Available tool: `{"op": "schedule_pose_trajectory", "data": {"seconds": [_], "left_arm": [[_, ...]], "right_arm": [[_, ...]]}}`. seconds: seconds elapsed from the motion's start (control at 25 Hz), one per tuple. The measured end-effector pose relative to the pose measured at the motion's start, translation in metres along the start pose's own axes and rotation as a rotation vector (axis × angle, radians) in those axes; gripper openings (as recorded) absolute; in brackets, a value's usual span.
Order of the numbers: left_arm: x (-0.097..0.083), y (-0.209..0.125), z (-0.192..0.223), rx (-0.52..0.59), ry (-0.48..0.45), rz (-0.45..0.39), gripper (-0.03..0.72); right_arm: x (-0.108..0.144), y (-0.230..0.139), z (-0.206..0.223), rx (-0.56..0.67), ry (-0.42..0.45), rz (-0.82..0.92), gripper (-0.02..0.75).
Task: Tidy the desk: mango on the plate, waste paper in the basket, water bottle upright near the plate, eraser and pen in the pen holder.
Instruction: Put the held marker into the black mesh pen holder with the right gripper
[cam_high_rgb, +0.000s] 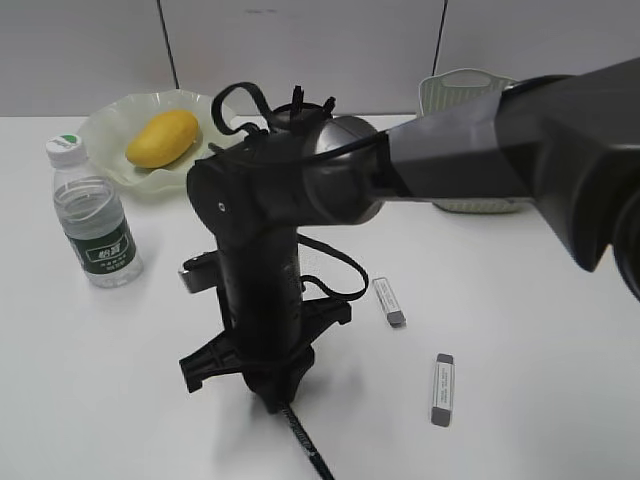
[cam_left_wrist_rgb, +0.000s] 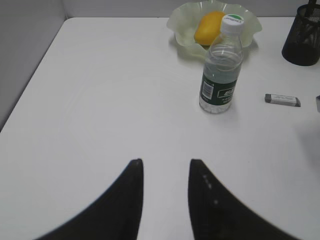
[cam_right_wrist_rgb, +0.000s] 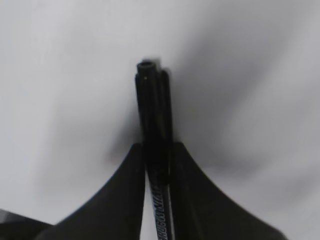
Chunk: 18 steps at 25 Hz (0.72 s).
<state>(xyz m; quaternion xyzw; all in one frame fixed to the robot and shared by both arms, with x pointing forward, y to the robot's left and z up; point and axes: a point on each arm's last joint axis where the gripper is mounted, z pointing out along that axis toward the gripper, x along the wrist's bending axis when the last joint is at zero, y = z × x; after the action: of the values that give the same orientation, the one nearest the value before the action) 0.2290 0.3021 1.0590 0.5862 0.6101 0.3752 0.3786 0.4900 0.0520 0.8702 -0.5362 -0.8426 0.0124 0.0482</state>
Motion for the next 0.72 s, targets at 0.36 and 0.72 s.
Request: {"op": "schedule_pose_trajectory", "data": {"seconds": [0.36,0.72], "left_arm": [[-0.001,0.000,0.000,0.000,-0.008,-0.004,0.239],[0.000,0.000,0.000,0.000,-0.003,-0.001,0.239]], "right_arm": [[0.006,-0.007,-0.036,-0.031,0.072,-0.248,0.123],[-0.004,-0.034,-0.093,-0.300,0.158,-0.300,0.122]]}}
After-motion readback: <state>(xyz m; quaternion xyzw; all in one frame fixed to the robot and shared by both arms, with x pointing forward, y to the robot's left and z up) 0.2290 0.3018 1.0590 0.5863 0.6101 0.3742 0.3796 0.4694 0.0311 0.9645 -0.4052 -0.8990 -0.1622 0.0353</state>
